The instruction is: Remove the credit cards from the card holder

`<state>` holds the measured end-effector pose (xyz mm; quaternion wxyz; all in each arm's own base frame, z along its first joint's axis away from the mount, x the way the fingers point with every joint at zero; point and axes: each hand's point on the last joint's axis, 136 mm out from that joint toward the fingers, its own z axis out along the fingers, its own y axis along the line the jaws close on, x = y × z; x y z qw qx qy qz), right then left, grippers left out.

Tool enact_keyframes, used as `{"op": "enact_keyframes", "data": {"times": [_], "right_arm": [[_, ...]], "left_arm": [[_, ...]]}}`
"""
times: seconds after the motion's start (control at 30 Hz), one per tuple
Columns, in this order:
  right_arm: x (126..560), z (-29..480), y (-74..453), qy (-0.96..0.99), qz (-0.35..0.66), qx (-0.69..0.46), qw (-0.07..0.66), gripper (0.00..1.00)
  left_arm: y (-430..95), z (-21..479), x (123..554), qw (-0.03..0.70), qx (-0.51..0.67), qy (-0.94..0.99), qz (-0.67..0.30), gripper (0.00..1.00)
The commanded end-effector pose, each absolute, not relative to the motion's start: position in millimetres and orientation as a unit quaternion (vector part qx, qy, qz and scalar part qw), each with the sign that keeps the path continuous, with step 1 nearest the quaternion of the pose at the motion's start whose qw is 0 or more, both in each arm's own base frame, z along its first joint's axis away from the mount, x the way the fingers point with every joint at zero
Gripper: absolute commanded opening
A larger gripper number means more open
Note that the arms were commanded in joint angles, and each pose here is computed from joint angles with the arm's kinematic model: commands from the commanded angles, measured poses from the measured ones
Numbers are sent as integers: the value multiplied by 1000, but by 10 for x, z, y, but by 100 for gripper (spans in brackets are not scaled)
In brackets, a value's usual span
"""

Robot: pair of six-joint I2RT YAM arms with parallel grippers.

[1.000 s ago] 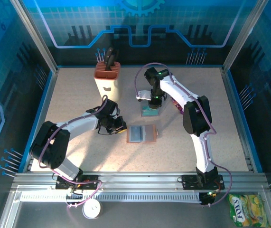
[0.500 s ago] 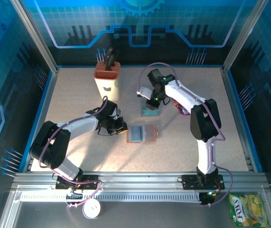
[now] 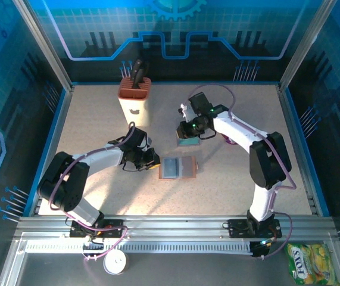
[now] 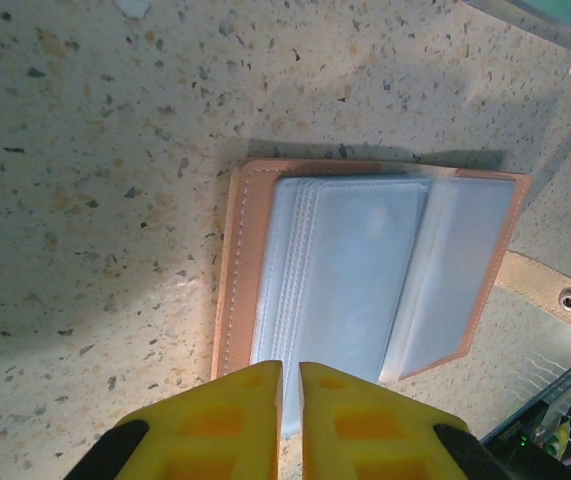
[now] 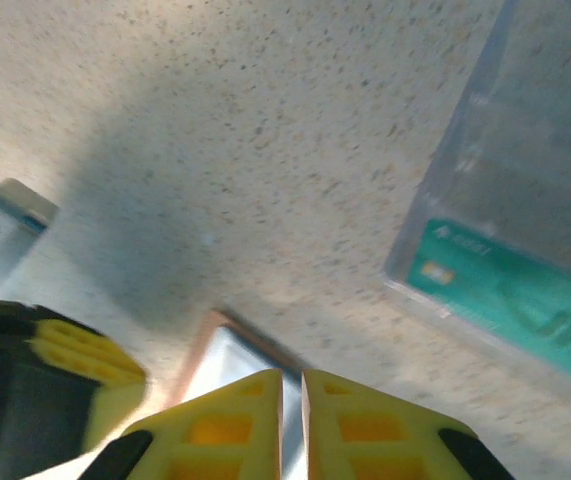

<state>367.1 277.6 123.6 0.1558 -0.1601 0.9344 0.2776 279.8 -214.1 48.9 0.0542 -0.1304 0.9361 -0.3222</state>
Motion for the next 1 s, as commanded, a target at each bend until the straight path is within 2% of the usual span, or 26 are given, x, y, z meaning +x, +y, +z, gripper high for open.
{"op": "enact_keyframes", "data": {"times": [0.0,0.27,0.4,0.97], "right_arm": [[3468,1440,3044,918,371,-72,120,15],[3188,1281,3142,902,426,4,75,12],[3050,1130,3174,903,427,2,45,13],[2701,697,3232,915,404,-14,8,20]], "left_arm": [[-2158,473,2805,46,-136,932,-333,13],[-2170,445,2798,42,-132,932,-334,13],[-2174,451,2781,41,-131,931,-338,13],[-2165,303,2663,28,-139,930,-340,10]]}}
